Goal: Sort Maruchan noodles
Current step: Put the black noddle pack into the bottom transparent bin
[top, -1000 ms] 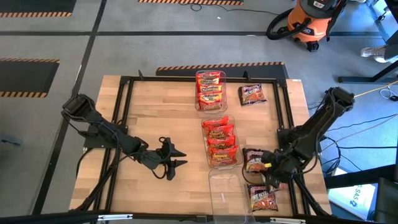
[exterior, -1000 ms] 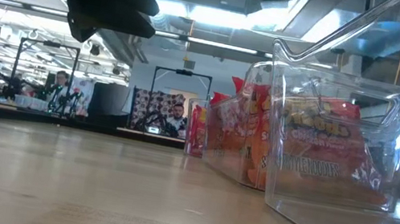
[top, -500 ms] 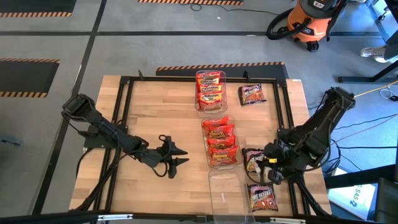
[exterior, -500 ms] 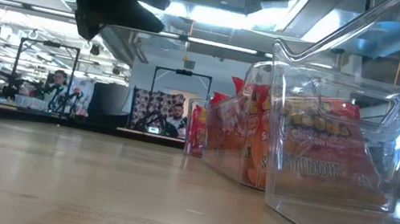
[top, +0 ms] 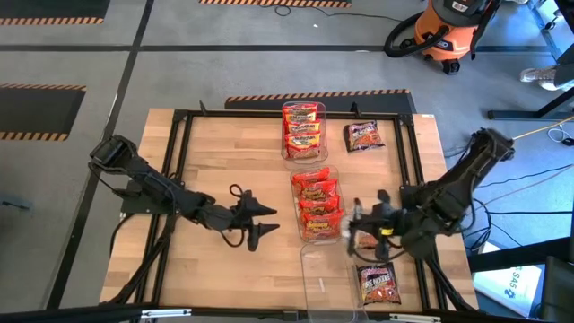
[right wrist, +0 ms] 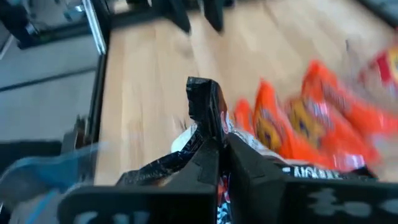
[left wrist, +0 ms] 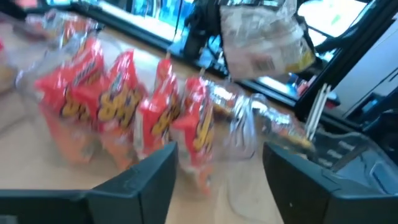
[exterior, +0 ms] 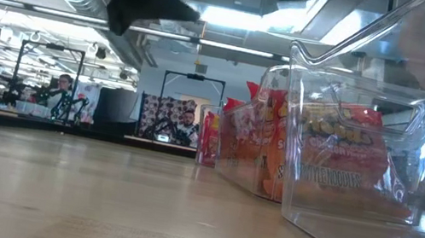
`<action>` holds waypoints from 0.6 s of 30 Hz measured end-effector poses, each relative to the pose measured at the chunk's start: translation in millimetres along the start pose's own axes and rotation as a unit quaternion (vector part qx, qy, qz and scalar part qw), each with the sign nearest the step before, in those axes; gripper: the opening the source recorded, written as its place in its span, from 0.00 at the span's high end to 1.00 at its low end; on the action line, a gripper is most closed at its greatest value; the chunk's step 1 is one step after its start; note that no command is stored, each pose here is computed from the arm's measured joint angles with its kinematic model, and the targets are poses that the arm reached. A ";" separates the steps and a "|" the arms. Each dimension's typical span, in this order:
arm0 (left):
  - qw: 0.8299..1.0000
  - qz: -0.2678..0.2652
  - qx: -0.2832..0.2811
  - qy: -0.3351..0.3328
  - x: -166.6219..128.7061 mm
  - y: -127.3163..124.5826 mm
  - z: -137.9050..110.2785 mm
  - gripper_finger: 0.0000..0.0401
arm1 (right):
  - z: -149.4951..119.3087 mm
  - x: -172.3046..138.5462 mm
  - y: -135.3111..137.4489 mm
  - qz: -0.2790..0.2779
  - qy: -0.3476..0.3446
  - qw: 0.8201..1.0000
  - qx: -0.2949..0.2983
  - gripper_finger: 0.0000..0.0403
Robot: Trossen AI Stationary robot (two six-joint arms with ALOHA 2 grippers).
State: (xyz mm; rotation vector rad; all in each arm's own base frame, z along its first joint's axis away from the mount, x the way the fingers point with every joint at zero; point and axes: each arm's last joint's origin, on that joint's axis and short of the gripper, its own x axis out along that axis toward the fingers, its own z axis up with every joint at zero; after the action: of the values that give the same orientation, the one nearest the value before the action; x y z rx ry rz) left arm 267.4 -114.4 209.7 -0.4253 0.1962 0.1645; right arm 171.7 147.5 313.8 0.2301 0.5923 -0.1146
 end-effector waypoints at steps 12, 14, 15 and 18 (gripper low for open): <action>0.996 -0.036 0.071 -0.039 7.8 -25.9 9.8 0.38 | 54.0 61.2 5.2 -0.003 -0.160 0.985 -0.067 1.00; 0.995 -0.038 0.076 -0.044 7.7 -33.8 16.0 0.38 | 58.5 72.6 2.9 -0.011 -0.170 0.983 -0.072 1.00; 0.995 -0.038 0.077 -0.043 7.8 -37.6 19.0 0.38 | 59.6 78.5 1.6 -0.017 -0.172 0.982 -0.074 1.00; 0.995 -0.020 0.087 -0.036 7.4 -48.1 26.2 0.38 | 61.8 95.1 -2.0 -0.034 -0.175 0.980 -0.082 1.00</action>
State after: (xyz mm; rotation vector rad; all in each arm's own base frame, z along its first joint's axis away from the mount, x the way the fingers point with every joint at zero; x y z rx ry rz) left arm 288.1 -145.6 250.3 -0.2492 0.1297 0.1220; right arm 283.1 126.3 309.5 0.0264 0.2559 -0.1674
